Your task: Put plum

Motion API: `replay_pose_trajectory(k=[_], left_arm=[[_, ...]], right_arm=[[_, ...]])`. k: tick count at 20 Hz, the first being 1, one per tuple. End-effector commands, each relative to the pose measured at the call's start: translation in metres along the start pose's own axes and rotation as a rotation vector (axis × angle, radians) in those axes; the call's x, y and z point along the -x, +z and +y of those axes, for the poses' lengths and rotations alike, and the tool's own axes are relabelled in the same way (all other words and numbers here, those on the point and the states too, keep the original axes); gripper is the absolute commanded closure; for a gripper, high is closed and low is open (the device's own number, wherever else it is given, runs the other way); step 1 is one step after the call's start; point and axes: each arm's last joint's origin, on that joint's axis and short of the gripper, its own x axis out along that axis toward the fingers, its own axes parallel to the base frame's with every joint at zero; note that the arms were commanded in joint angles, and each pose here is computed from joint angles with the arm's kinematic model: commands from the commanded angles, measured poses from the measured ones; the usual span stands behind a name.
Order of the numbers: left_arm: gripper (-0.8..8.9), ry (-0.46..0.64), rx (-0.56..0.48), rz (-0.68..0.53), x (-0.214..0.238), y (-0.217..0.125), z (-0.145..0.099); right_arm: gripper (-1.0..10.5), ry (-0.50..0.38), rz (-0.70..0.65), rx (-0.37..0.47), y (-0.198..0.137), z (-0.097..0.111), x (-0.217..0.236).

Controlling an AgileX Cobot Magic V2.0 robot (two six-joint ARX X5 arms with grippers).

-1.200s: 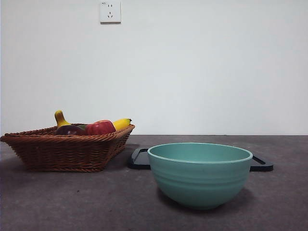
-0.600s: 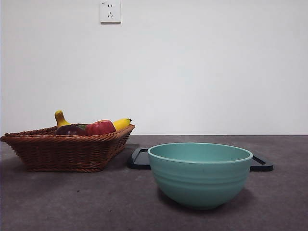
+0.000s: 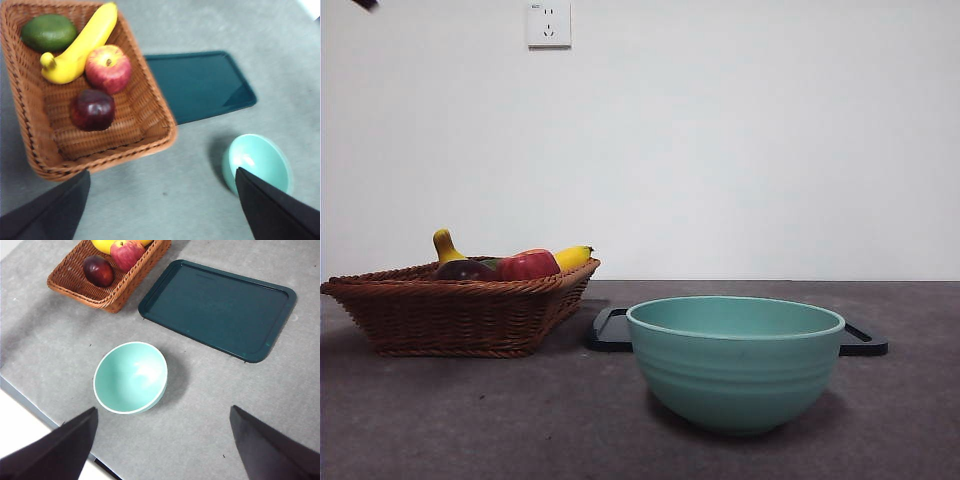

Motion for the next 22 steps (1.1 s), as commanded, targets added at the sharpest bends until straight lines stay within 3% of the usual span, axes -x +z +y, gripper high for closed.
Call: replay_pose_trajectory(k=[1,9,22], left_arm=[[3.51,0.031,-0.023,0.014,-0.017,0.023,0.0],[3.55,0.149,-0.064,0.166,-0.11,0.056,0.011],[3.54,0.201,-0.069,0.34,-0.215,0.029,0.047]], right_arm=[[5.2,0.005,-0.02,0.017,0.005,0.002,0.003],[5.2,0.005,-0.02,0.017,0.005,0.002,0.003],[5.2,0.005,-0.02,0.01,0.005,0.002,0.003]])
